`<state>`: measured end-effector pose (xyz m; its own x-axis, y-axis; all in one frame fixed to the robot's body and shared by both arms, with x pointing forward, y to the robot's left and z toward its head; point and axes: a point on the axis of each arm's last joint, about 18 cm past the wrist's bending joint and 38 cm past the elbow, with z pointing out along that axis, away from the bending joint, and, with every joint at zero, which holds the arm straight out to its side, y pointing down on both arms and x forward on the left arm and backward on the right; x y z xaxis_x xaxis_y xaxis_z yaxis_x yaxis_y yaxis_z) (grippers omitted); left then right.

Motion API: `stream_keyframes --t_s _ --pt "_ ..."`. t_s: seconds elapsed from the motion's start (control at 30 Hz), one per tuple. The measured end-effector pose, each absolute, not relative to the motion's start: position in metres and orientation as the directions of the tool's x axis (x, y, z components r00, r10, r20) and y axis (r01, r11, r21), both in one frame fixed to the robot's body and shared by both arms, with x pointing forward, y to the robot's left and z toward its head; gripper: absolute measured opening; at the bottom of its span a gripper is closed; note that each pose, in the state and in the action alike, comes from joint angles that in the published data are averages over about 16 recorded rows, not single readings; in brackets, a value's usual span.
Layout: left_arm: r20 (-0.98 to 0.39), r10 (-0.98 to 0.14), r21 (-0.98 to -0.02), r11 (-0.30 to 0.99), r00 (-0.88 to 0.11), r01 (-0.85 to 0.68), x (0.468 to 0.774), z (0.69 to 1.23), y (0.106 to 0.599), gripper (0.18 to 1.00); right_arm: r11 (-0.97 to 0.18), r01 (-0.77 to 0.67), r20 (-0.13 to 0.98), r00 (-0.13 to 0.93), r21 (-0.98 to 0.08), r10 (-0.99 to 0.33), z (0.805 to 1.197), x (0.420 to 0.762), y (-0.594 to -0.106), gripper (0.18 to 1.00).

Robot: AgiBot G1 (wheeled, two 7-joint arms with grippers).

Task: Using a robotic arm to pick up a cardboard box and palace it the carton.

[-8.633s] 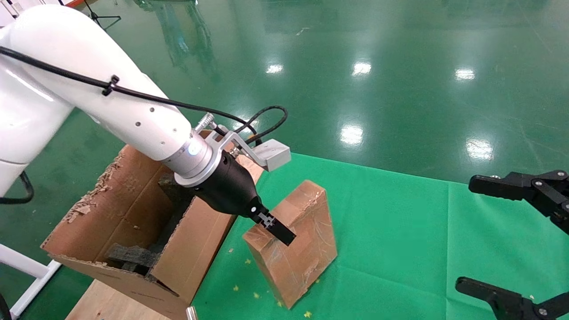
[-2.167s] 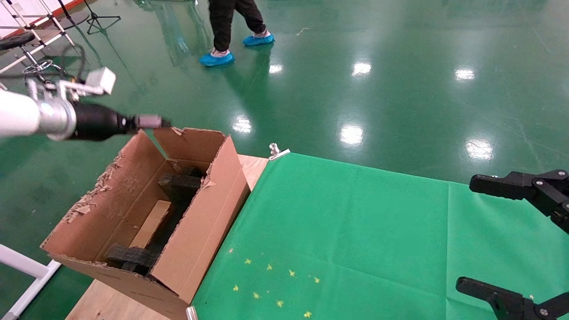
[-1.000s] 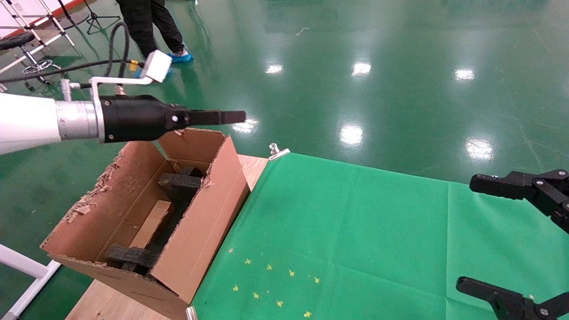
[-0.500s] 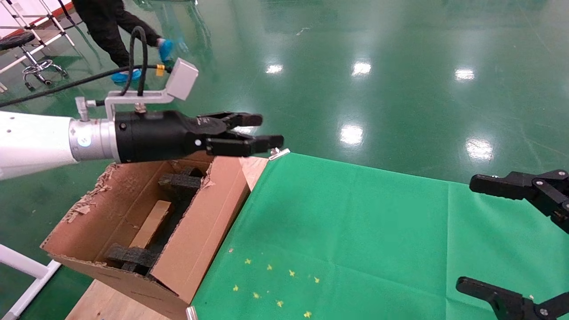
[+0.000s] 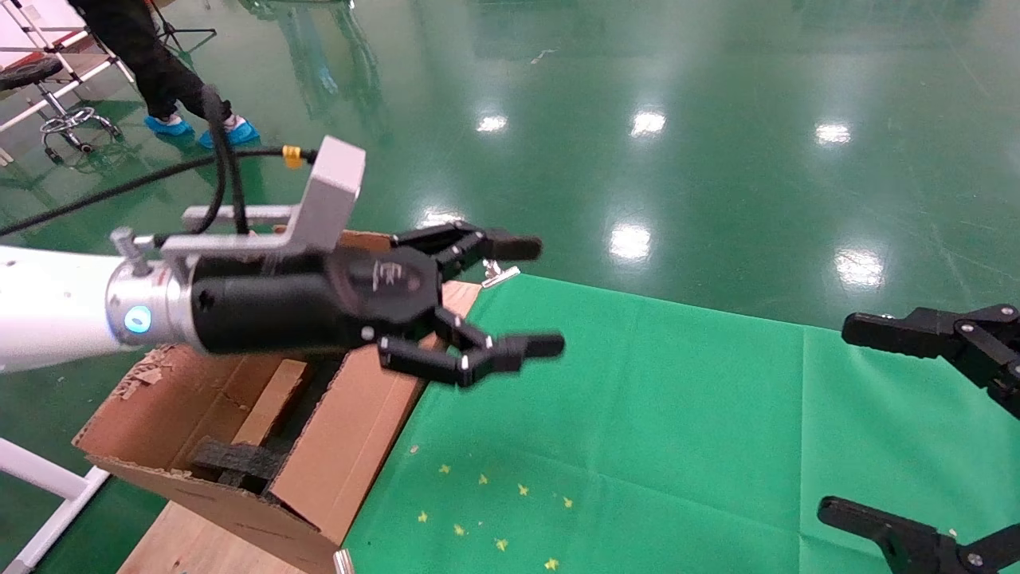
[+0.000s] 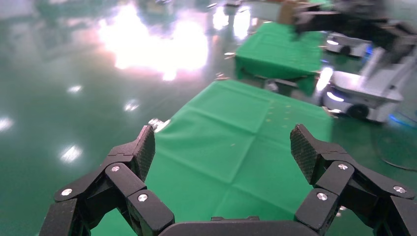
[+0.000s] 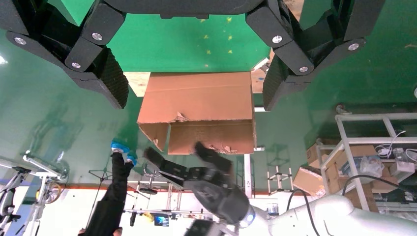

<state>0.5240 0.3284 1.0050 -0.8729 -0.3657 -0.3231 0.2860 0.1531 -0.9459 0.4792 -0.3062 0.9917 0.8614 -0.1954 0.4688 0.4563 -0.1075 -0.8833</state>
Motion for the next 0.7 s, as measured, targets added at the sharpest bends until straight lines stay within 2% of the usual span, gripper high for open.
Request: stream_keyframes --t_s 0.37,0.7 --pt "-0.465 -0.187 -0.885 0.115 -0.865 0.451 0.478 0.993 0.301 1.001 -0.107 0.456 0.469 0.861 -0.883 -0.196 0.992 0.479 -0.306 1.001" --pt "-0.494 -0.148 -0.87 0.098 -0.857 0.484 0.466 0.99 0.296 1.001 -0.107 0.456 0.468 0.861 -0.883 -0.196 0.992 0.479 -0.306 1.001"
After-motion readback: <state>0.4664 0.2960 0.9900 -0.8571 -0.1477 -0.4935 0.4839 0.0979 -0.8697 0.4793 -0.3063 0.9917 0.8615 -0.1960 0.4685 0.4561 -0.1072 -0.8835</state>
